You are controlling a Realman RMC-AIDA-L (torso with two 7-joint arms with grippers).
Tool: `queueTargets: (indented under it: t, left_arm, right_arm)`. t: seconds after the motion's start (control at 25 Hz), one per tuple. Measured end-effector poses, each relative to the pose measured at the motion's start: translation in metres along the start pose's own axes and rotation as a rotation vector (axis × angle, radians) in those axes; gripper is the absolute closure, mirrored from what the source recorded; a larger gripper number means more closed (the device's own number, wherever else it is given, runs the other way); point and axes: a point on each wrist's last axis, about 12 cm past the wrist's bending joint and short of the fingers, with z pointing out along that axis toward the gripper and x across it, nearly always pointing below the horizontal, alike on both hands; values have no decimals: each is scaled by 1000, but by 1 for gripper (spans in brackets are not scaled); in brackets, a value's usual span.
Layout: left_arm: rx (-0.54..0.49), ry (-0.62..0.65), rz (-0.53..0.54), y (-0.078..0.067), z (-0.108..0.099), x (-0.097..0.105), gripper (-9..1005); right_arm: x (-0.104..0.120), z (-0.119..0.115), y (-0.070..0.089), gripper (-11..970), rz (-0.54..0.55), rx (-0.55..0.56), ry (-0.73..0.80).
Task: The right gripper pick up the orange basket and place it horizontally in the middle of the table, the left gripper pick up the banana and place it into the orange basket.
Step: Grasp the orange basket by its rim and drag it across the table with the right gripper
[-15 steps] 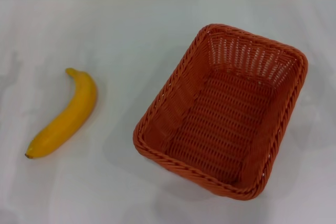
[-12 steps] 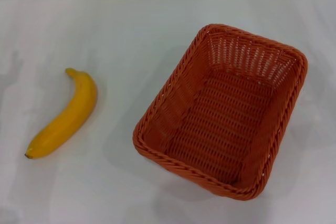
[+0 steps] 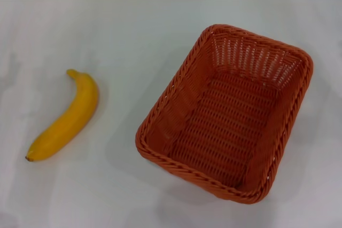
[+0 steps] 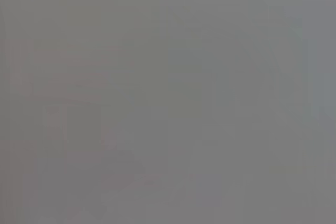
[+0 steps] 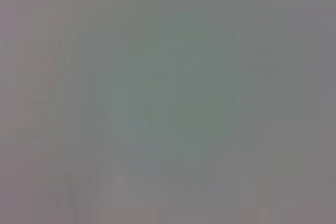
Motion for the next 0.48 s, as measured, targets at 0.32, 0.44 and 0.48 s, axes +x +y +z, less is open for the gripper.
queueTargets:
  t: [0.32, 0.44, 0.48]
  left_arm:
    - [-12, 16, -2, 4, -12, 2, 106]
    - [-24, 22, -20, 8, -18, 2, 107]
    - [-27, 24, -27, 10, -19, 1, 107]
  right_arm:
    - [-60, 75, -8, 90, -12, -353, 286]
    - [-80, 112, -1, 90, 17, -490, 477]
    - [-85, 125, 4, 90, 31, -535, 559]
